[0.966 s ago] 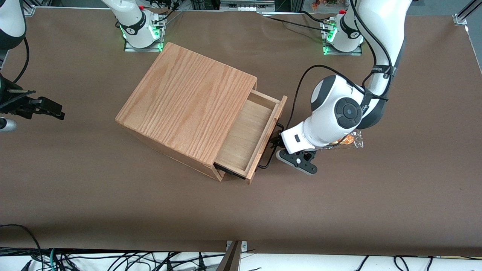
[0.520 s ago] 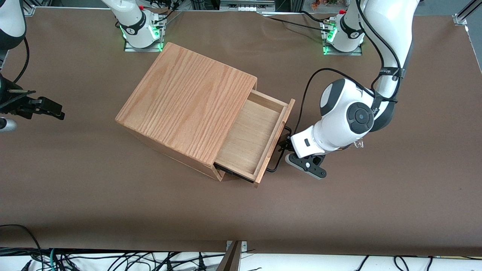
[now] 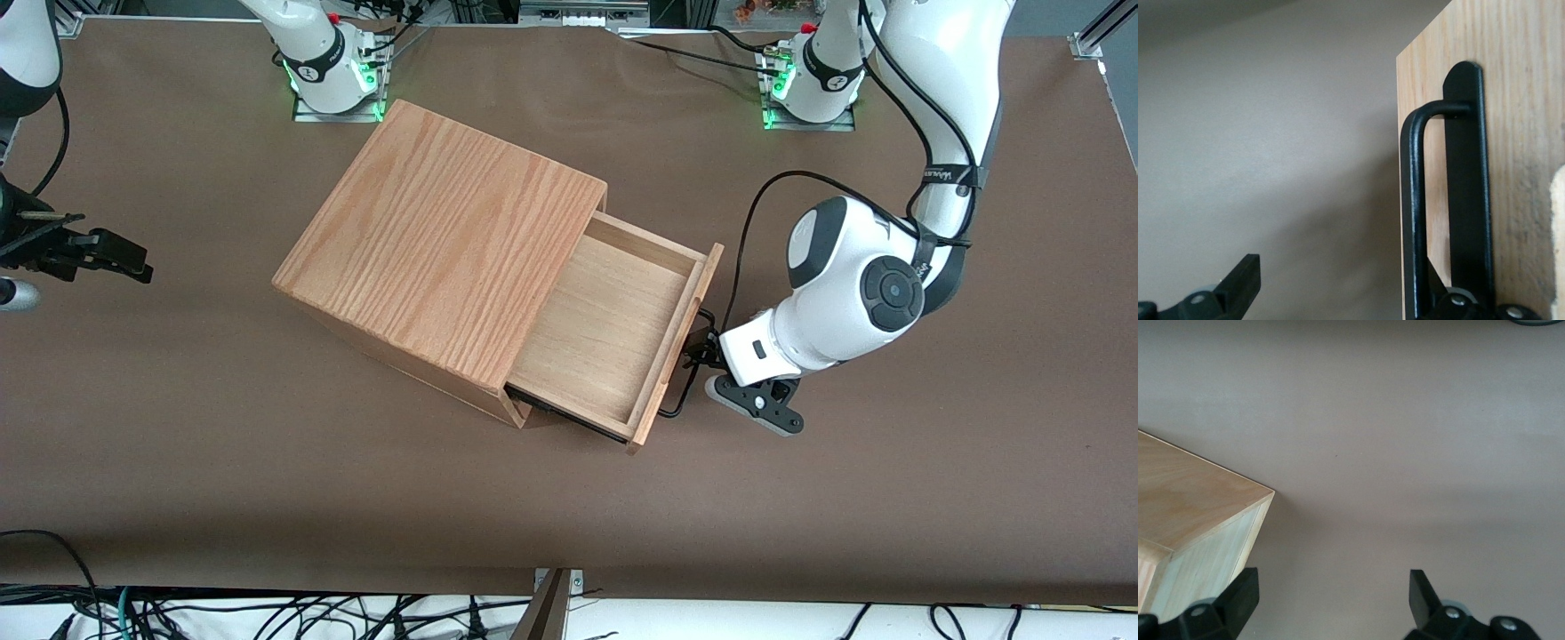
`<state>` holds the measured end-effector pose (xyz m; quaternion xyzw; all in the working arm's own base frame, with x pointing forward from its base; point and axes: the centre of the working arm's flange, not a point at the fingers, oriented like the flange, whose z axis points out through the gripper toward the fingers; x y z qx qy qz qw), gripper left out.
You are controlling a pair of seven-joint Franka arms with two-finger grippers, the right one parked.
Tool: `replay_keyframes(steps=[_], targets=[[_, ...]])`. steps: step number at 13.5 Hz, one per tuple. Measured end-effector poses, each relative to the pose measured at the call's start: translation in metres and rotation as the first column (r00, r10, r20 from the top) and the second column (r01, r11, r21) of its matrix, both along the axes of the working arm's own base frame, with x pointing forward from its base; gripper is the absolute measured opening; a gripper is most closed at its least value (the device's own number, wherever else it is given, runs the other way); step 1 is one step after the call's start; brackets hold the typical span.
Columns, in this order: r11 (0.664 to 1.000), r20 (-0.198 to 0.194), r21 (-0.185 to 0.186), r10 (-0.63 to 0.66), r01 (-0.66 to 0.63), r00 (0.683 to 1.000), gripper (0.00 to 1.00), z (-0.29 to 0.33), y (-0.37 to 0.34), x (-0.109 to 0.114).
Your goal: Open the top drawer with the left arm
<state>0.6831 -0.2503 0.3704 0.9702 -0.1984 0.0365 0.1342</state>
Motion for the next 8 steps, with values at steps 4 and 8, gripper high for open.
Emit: replay_keyframes(steps=[4, 8], targets=[[1.000, -0.001, 0.001, 0.001, -0.001, 1.000, 1.00, -0.0002, 0.0041, 0.0013], [1.000, -0.003, 0.000, 0.000, 0.000, 1.000, 1.00, 0.0000, 0.0040, 0.0012]])
